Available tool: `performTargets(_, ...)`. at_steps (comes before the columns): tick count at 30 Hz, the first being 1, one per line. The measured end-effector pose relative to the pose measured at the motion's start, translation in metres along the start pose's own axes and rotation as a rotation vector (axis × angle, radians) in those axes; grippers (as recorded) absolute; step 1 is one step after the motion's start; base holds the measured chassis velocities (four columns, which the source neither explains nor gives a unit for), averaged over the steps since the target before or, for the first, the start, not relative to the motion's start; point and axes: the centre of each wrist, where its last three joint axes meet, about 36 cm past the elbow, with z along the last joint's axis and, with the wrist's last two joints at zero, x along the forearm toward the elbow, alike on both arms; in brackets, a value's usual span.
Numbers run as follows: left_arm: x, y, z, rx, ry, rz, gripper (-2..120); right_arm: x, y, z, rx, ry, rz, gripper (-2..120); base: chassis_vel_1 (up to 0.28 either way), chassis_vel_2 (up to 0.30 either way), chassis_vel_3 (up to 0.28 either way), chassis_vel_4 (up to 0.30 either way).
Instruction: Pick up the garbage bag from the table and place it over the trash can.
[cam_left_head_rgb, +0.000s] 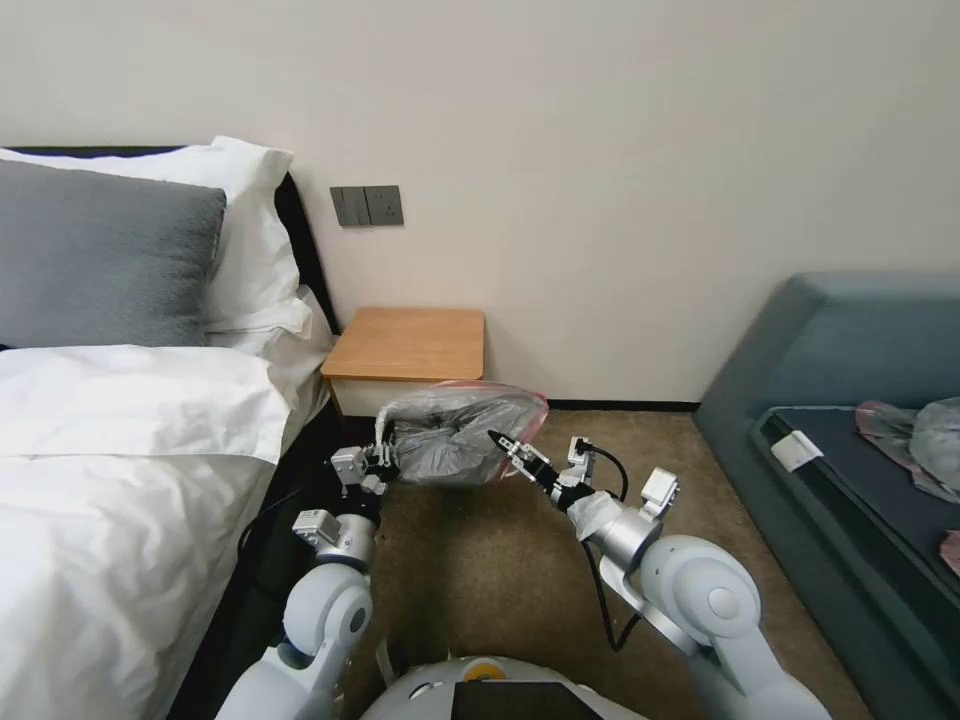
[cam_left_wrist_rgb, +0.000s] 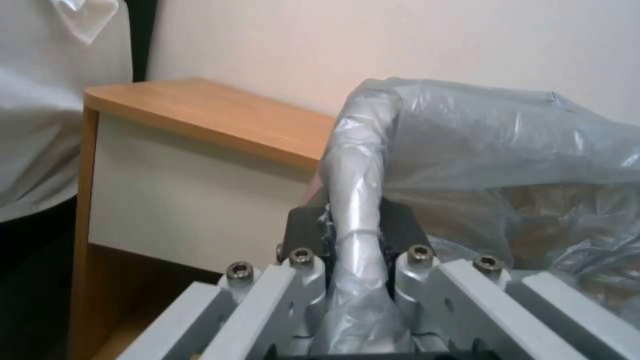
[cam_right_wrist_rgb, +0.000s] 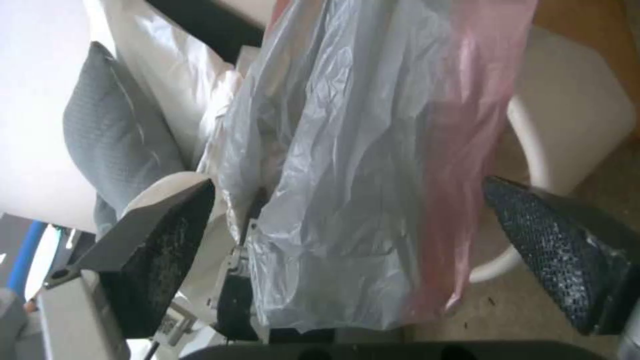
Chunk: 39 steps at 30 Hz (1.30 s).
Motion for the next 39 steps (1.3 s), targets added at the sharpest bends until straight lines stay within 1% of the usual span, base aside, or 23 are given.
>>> performTargets(14, -0.001, -0.003, -0.007, 0.001, -0.02, 0.023, 7, -0.009, 0.0, 0.003, -0.004, 0.007, -0.007, 100, 0.0, 0.0, 0.0, 0.0)
performTargets(23, -0.002, -0.003, -0.009, 0.003, -0.025, 0.026, 7, -0.012, -0.002, 0.002, 0.004, 0.001, -0.003, 100, 0.0, 0.0, 0.0, 0.0)
performTargets(25, -0.002, -0.003, -0.009, 0.005, -0.026, 0.026, 7, -0.012, -0.002, 0.003, 0.003, 0.0, -0.005, 90, 0.0, 0.0, 0.0, 0.0)
performTargets(26, -0.002, -0.003, -0.009, 0.005, -0.026, 0.025, 7, -0.012, -0.002, 0.003, 0.002, -0.001, -0.005, 87, 0.0, 0.0, 0.0, 0.0)
performTargets(27, -0.002, -0.003, -0.009, 0.005, -0.026, 0.025, 7, -0.012, -0.002, 0.003, 0.002, -0.001, -0.005, 87, 0.0, 0.0, 0.0, 0.0)
performTargets(30, -0.002, -0.004, -0.009, 0.007, -0.025, 0.026, 7, -0.012, -0.002, 0.003, 0.0, -0.002, -0.006, 70, 0.0, 0.0, 0.0, 0.0)
performTargets(31, -0.002, -0.004, -0.009, 0.007, -0.025, 0.026, 7, -0.012, -0.002, 0.003, 0.0, -0.002, -0.006, 70, 0.0, 0.0, 0.0, 0.0)
performTargets(34, -0.002, -0.004, -0.009, 0.007, -0.026, 0.026, 7, -0.011, -0.001, 0.004, -0.001, -0.001, -0.009, 57, 0.0, 0.0, 0.0, 0.0)
performTargets(35, -0.002, -0.004, -0.009, 0.007, -0.026, 0.026, 7, -0.011, -0.001, 0.004, -0.001, -0.001, -0.009, 57, 0.0, 0.0, 0.0, 0.0)
performTargets(36, -0.003, -0.004, -0.009, 0.006, -0.026, 0.025, 7, -0.011, -0.001, 0.004, -0.002, 0.0, -0.009, 52, 0.0, 0.0, 0.0, 0.0)
performTargets(37, -0.003, -0.003, -0.009, 0.006, -0.026, 0.025, 7, -0.011, -0.001, 0.005, -0.002, 0.0, -0.008, 50, 0.0, 0.0, 0.0, 0.0)
performTargets(38, -0.003, -0.003, -0.008, 0.006, -0.025, 0.024, 7, -0.011, -0.002, 0.005, -0.002, 0.001, -0.007, 41, 0.0, 0.0, 0.0, 0.0)
performTargets(39, -0.003, -0.002, -0.007, 0.005, -0.023, 0.022, 7, -0.011, -0.002, 0.005, -0.001, 0.0, -0.005, 37, 0.0, 0.0, 0.0, 0.0)
